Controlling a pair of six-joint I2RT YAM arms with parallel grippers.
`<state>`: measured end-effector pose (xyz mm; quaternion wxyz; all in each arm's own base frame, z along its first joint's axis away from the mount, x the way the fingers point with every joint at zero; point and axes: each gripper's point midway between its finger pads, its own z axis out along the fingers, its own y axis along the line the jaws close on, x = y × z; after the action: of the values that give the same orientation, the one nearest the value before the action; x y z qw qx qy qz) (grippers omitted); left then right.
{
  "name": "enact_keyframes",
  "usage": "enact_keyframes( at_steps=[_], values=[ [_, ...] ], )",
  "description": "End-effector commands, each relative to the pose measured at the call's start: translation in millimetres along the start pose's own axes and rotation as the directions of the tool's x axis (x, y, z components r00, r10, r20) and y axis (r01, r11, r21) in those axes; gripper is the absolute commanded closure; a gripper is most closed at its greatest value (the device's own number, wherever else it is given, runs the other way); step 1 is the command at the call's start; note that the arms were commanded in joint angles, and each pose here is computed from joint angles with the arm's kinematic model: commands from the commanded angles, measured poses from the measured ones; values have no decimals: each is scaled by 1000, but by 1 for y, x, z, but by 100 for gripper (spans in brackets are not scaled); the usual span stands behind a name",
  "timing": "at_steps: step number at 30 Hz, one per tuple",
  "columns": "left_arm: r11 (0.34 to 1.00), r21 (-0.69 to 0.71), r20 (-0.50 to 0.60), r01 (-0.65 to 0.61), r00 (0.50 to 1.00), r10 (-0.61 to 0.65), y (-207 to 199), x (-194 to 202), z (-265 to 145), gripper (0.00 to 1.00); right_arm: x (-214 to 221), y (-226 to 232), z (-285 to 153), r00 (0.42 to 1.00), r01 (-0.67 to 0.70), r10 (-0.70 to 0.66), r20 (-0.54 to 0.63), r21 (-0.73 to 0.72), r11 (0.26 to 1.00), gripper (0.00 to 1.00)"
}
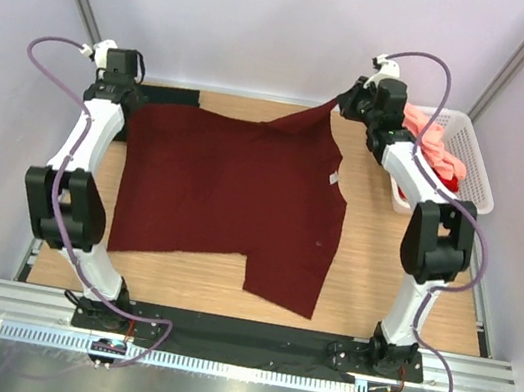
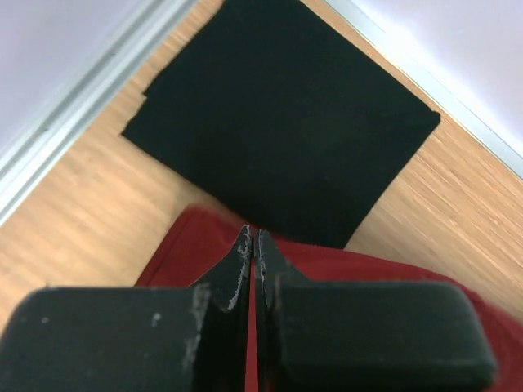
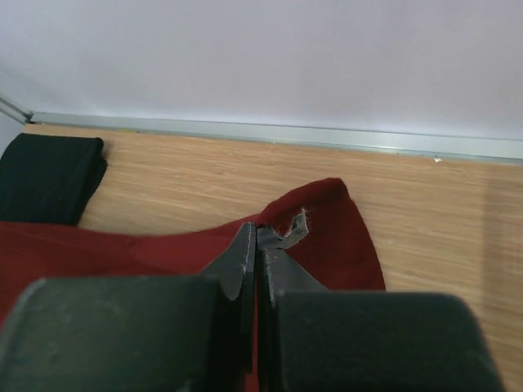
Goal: Fold and stack the t-shirts
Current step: Flatten the tshirt out
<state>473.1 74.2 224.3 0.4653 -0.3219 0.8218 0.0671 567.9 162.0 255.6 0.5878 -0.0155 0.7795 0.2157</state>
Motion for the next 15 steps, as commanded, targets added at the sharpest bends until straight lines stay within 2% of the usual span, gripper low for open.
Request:
enact_keyframes(
  at_steps=[1, 7, 11, 15],
  values=[
    [990, 136, 86, 35, 995, -47, -28, -36, 21, 100, -66, 15, 12, 974, 93, -77, 214, -63, 994, 99],
    [992, 124, 85, 17, 996, -28, -24, -40, 40, 100, -63, 6, 37, 976, 93, -83, 200, -41, 995, 99],
    [993, 121, 61, 7, 998, -15, -21, -32, 54, 100, -42, -4, 44, 991, 39, -38, 127, -4, 999, 99],
    [997, 81, 30, 2, 1000, -4, -5, -19, 52, 100, -24, -11, 34, 999, -40, 38, 36, 48, 998, 99]
  ],
)
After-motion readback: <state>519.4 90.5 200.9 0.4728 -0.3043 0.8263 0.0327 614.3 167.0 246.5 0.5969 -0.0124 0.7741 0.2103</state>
